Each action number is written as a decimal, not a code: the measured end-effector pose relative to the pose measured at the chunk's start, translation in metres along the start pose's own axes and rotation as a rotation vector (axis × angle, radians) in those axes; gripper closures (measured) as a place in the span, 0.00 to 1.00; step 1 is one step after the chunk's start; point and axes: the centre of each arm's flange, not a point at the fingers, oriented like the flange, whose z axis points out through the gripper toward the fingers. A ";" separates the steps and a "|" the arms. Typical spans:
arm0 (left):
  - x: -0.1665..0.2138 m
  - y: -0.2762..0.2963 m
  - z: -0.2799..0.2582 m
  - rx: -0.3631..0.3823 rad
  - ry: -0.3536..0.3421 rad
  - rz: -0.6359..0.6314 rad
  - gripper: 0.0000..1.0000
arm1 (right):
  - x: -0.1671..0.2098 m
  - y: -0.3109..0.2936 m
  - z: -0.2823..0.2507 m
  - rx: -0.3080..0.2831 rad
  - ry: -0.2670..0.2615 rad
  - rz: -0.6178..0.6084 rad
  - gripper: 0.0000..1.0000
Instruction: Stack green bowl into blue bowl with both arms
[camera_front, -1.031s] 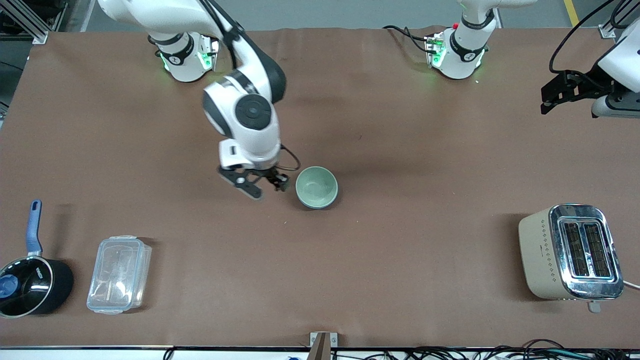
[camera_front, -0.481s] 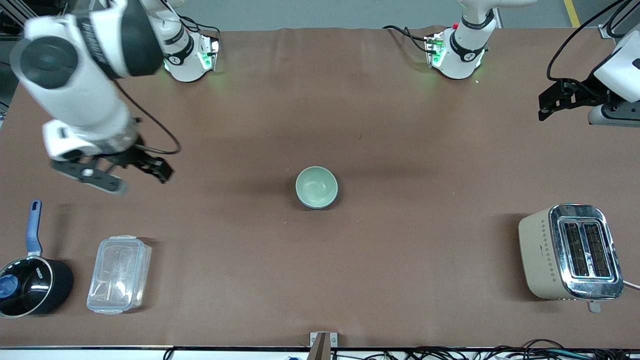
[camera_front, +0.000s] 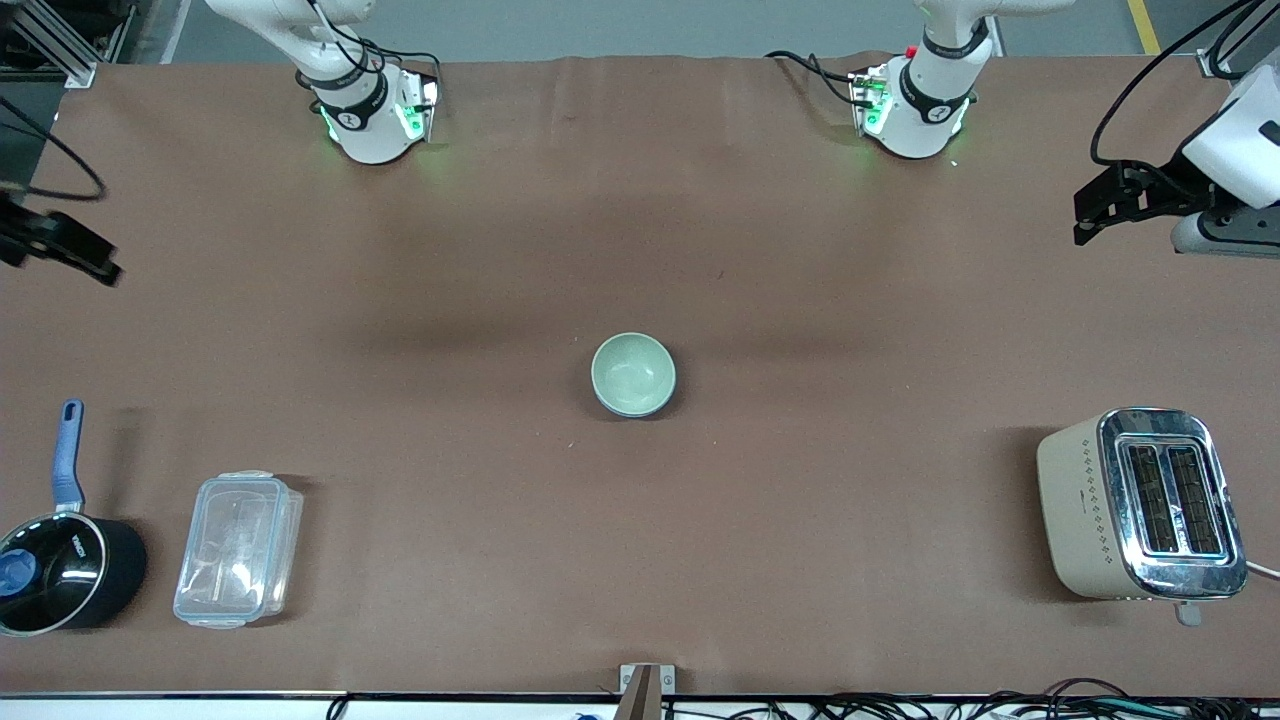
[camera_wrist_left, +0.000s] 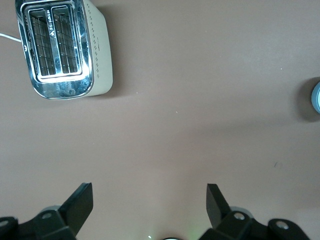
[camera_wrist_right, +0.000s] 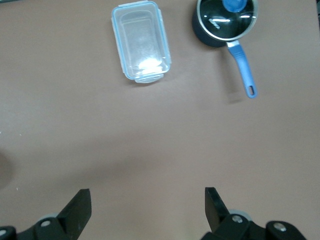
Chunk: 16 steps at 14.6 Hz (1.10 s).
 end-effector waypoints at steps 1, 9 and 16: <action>0.001 0.001 0.002 0.000 -0.003 0.002 0.00 | -0.001 0.010 -0.005 0.006 -0.001 0.001 0.00; 0.002 0.004 0.008 -0.006 -0.019 0.003 0.00 | 0.001 -0.010 0.000 0.025 -0.012 -0.041 0.00; 0.002 0.001 0.008 -0.063 -0.019 -0.054 0.00 | 0.002 -0.011 -0.001 0.039 0.000 -0.085 0.00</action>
